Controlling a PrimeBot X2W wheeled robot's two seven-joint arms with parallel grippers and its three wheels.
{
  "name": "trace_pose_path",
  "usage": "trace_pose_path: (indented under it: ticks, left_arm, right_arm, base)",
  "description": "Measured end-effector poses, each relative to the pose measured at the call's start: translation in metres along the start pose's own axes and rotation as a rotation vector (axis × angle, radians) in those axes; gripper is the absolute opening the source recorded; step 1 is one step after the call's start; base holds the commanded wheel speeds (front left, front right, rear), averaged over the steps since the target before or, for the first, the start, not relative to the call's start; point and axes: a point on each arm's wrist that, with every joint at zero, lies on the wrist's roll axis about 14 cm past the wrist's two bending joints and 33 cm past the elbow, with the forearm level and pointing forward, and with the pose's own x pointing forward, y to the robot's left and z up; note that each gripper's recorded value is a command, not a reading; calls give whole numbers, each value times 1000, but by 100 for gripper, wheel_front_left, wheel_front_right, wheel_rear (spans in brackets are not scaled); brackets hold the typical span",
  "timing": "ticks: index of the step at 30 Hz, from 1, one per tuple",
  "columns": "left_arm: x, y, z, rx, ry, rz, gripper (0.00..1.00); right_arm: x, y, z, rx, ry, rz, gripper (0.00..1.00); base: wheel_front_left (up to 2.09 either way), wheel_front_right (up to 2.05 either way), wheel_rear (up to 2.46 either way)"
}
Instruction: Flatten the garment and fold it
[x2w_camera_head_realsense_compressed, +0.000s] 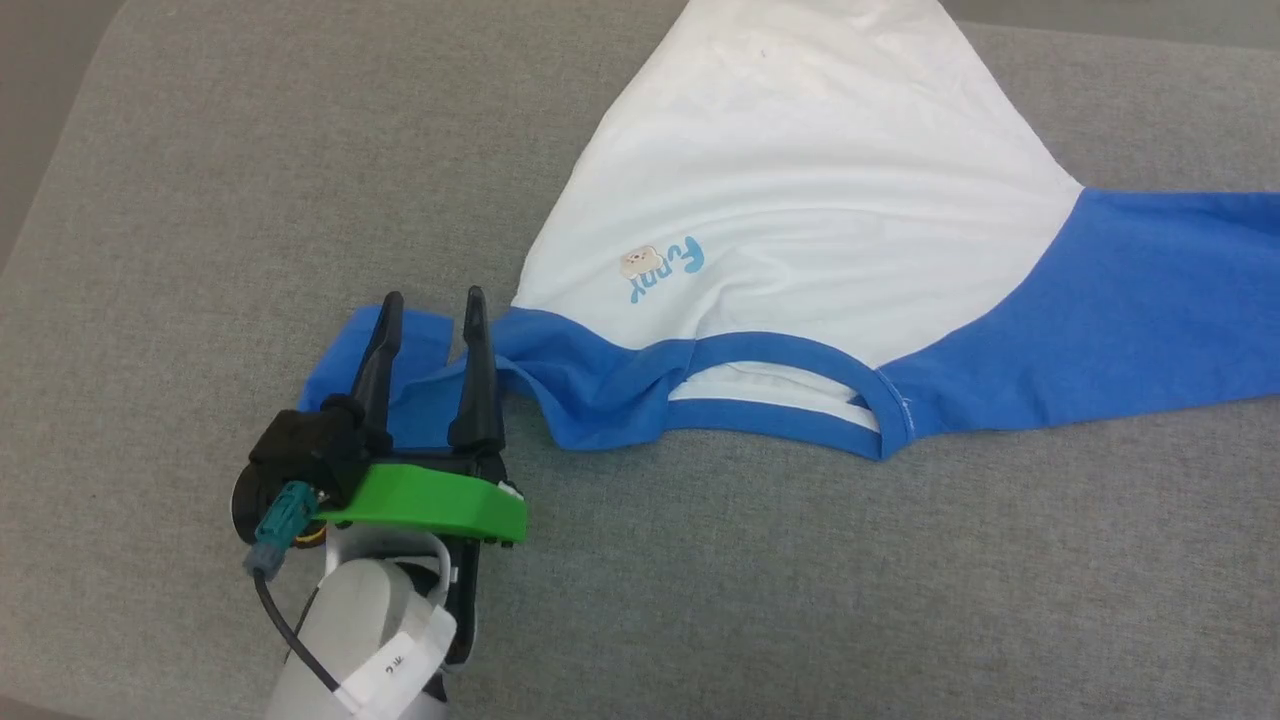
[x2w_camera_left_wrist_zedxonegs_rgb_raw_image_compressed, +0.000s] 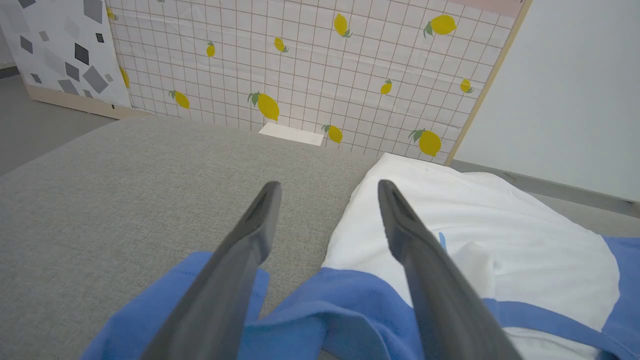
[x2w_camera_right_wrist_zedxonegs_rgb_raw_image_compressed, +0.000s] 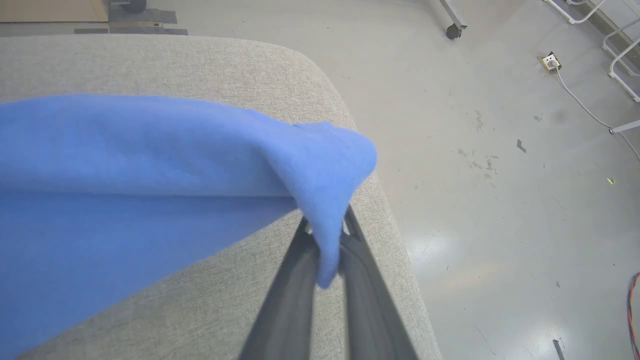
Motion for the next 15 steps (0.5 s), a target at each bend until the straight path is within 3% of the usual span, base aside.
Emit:
trace_pose_path:
  ticks: [6, 11, 15]
  left_arm:
    - [-3, -4, 5, -3, -10, -11, 100]
    - [-9, -6, 17, -6, -37, -22, 100]
    - [-16, -6, 25, -8, -46, -25, 100]
  right_arm:
    - [-9, 19, 5, 20, -37, 52, 100]
    - [-42, 61, 47, 73, -252, 186, 100]
    - [-80, 103, 49, 119, -345, 325, 100]
  base:
    - [0, 0, 0]
    - [0, 0, 0]
    - [0, 0, 0]
